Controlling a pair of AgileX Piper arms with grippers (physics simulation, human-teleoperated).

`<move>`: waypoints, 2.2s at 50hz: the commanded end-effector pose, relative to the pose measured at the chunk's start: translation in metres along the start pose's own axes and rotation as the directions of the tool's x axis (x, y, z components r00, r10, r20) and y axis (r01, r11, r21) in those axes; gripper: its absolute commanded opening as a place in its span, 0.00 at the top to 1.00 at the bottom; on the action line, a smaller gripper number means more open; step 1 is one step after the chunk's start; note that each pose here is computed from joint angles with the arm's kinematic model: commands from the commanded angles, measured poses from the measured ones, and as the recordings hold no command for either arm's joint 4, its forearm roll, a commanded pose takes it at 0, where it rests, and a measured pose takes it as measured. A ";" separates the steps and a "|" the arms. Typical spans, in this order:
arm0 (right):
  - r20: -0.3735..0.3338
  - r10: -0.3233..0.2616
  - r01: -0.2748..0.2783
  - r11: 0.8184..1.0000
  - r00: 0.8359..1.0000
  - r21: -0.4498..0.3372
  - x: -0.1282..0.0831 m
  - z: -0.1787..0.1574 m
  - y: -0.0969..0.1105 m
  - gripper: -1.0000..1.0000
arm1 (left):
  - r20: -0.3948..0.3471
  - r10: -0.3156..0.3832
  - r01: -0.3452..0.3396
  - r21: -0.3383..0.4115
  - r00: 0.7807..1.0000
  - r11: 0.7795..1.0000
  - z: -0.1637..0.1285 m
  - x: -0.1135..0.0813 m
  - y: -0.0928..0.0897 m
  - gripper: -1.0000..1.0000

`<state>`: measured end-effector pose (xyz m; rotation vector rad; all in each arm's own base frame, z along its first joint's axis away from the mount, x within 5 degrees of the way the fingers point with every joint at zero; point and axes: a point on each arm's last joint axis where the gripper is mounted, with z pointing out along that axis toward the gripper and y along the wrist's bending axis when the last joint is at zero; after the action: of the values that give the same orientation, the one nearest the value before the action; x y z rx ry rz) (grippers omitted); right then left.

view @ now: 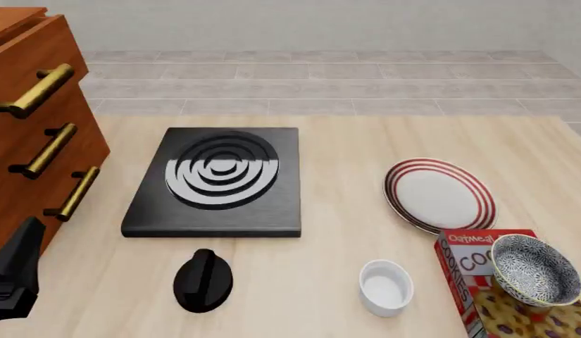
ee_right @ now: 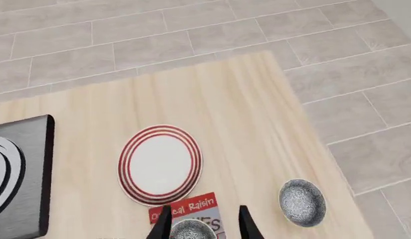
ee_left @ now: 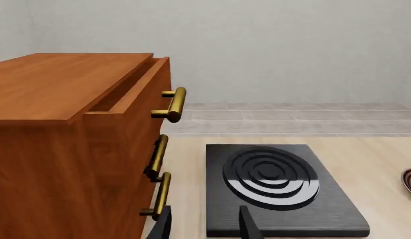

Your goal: Pick the akita bowl on the cookies box and place it on the plate.

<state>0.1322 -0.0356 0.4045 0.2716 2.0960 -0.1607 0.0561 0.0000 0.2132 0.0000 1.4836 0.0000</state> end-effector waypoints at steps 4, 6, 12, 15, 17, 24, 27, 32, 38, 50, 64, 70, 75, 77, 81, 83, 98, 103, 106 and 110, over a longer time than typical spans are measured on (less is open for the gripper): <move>-0.136 0.021 -0.008 0.996 0.991 0.092 0.011 0.022 -0.017 0.00 | 0.000 0.000 0.000 0.000 1.000 1.000 0.000 0.000 0.000 0.00; -0.155 0.026 -0.009 0.994 0.988 0.106 0.016 0.026 -0.021 0.00 | 0.000 0.000 0.000 0.000 1.000 1.000 0.000 0.000 0.000 0.00; -0.197 0.051 -0.028 0.993 0.979 0.116 0.031 0.036 -0.023 0.00 | 0.000 0.000 0.000 0.000 1.000 1.000 0.000 0.000 0.000 0.00; -0.213 0.061 -0.037 0.992 0.975 0.117 0.035 0.038 -0.022 0.00 | 0.000 0.000 0.000 0.000 1.000 1.000 0.000 0.000 0.000 0.00; -0.226 0.064 -0.039 0.993 0.972 0.116 0.039 0.040 -0.022 0.00 | 0.000 0.000 0.000 0.000 1.000 1.000 0.000 0.000 0.000 0.00; -0.280 0.078 -0.053 0.994 0.957 0.095 0.056 0.052 -0.017 0.00 | 0.000 0.000 0.000 0.000 1.000 1.000 0.000 0.000 0.000 0.00; -0.299 0.072 -0.051 0.996 0.952 0.078 0.063 0.056 -0.014 0.00 | 0.000 0.000 0.000 0.000 1.000 1.000 0.000 0.000 0.000 0.00; -0.303 0.070 -0.048 0.996 0.950 0.080 0.068 0.059 -0.014 0.00 | 0.000 0.000 0.000 0.000 1.000 1.000 0.000 0.000 0.000 0.00; -0.321 0.076 -0.053 0.995 0.944 0.082 0.074 0.064 -0.014 0.00 | 0.000 0.000 0.000 0.000 1.000 1.000 0.000 0.000 0.000 0.00; -0.352 0.088 -0.059 0.994 0.932 0.092 0.092 0.074 -0.016 0.00 | 0.000 0.000 0.000 0.000 1.000 1.000 0.000 0.000 0.000 0.00; -0.379 0.113 -0.081 0.992 0.919 0.098 0.105 0.086 -0.016 0.00 | 0.000 0.000 0.000 0.000 1.000 1.000 0.000 0.000 0.000 0.00; -0.389 0.123 -0.092 0.991 0.913 0.098 0.109 0.091 -0.015 0.00 | 0.000 0.000 0.000 0.000 1.000 1.000 0.000 0.000 0.000 0.00; -0.398 0.135 -0.102 0.989 0.907 0.104 0.114 0.096 -0.015 0.00 | 0.000 0.000 0.000 0.000 1.000 1.000 0.000 0.000 0.000 0.00; -0.398 0.137 -0.103 0.989 0.907 0.107 0.115 0.097 -0.016 0.00 | 0.000 0.000 0.000 0.000 1.000 1.000 0.000 0.000 0.000 0.00; -0.406 0.141 -0.106 0.988 0.903 0.109 0.119 0.100 -0.016 0.00 | 0.000 0.000 0.000 0.000 1.000 1.000 0.000 0.000 0.000 0.00; -0.408 0.143 -0.108 0.988 0.902 0.108 0.120 0.100 -0.015 0.00 | 0.000 0.000 0.000 0.000 1.000 1.000 0.000 0.000 0.000 0.00; -0.440 0.157 -0.119 0.986 0.884 0.113 0.137 0.108 -0.014 0.00 | 0.000 0.000 0.000 0.000 1.000 1.000 0.000 0.000 0.000 0.00; -0.455 0.163 -0.123 0.985 0.875 0.118 0.144 0.112 -0.014 0.00 | 0.000 0.000 0.000 0.000 1.000 1.000 0.000 0.000 0.000 0.00; -0.466 0.166 -0.123 0.985 0.869 0.120 0.149 0.116 -0.015 0.00 | 0.000 0.000 0.000 0.000 1.000 1.000 0.000 0.000 0.000 0.00; -0.469 0.165 -0.122 0.985 0.867 0.122 0.151 0.116 -0.015 0.00 | 0.000 0.000 0.000 0.000 1.000 1.000 0.000 0.000 0.000 0.00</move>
<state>0.1506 -0.0568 0.2264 0.5569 2.5308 -0.1059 0.0561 0.0000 0.2132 0.0000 1.4836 0.0000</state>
